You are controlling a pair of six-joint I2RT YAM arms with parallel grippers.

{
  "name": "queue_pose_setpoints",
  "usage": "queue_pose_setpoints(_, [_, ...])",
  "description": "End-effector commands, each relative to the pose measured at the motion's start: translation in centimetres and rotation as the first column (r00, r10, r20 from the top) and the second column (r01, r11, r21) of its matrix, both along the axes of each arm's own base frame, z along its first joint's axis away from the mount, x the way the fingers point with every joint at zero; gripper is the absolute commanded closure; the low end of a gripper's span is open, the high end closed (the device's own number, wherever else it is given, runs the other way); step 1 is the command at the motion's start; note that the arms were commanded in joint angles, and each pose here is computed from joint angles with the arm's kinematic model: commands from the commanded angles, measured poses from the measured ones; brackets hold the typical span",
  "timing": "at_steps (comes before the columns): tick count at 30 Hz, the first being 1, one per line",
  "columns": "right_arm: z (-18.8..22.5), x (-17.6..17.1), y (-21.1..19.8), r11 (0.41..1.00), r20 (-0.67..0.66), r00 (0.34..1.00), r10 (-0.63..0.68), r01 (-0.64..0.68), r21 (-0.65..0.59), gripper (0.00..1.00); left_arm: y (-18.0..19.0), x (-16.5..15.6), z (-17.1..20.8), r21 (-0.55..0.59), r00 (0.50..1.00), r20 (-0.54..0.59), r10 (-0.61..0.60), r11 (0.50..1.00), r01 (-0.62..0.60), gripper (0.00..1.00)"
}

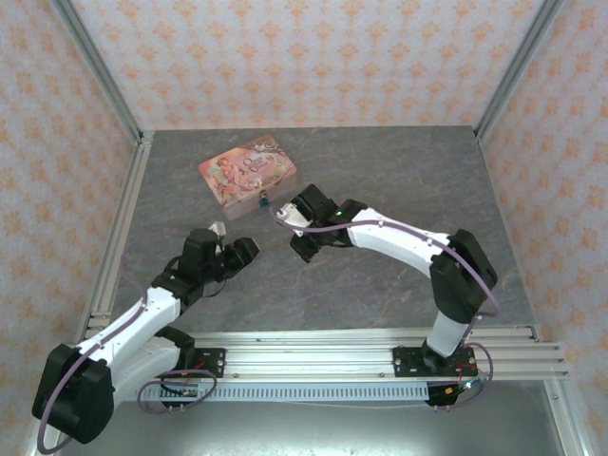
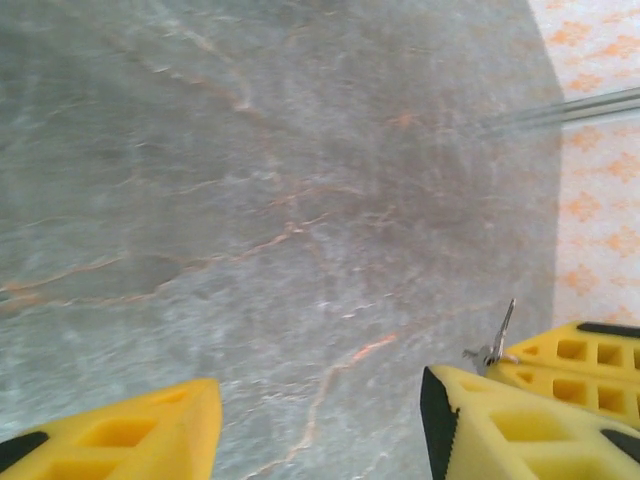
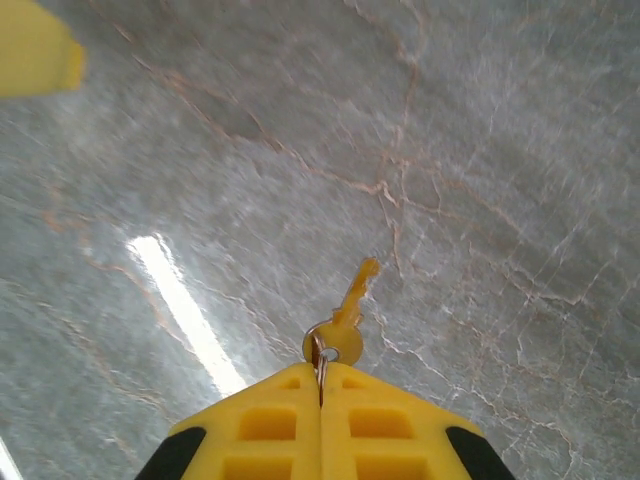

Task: Unlock the padlock with the key

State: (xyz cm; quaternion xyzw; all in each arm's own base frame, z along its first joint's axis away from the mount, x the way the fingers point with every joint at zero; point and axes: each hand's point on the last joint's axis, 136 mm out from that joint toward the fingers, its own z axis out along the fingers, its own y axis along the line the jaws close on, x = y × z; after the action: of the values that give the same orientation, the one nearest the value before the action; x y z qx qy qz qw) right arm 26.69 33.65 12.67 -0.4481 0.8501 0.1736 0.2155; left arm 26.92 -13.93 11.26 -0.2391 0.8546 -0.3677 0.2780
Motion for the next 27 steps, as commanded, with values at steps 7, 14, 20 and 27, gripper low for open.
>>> queue_pose_setpoints(7, [2.9, -1.6, 1.1, 0.991, -0.013, 0.999, 0.033, -0.031, 0.129, 1.0, -3.2, 2.9, 5.0, -0.086, 0.988, 0.1, -0.12, 0.988, 0.129, 0.57])
queue_pose_setpoints(14, [2.9, -2.2, 1.4, 0.988, -0.046, 0.998, 0.05, -0.043, 0.147, 1.0, -4.9, 3.6, 5.3, -0.036, 0.979, 0.096, -0.177, 0.983, 0.181, 0.65])
queue_pose_setpoints(20, [3.0, -2.4, 1.5, 0.987, -0.054, 0.997, 0.058, -0.049, 0.153, 1.0, -7.0, 4.0, 4.6, 0.009, 0.969, 0.072, -0.235, 0.972, 0.235, 0.69])
queue_pose_setpoints(27, [3.1, -2.4, 1.3, 0.988, -0.047, 0.997, 0.055, -0.048, 0.144, 1.0, -8.1, 4.2, 4.0, 0.029, 0.965, 0.05, -0.258, 0.966, 0.257, 0.73])
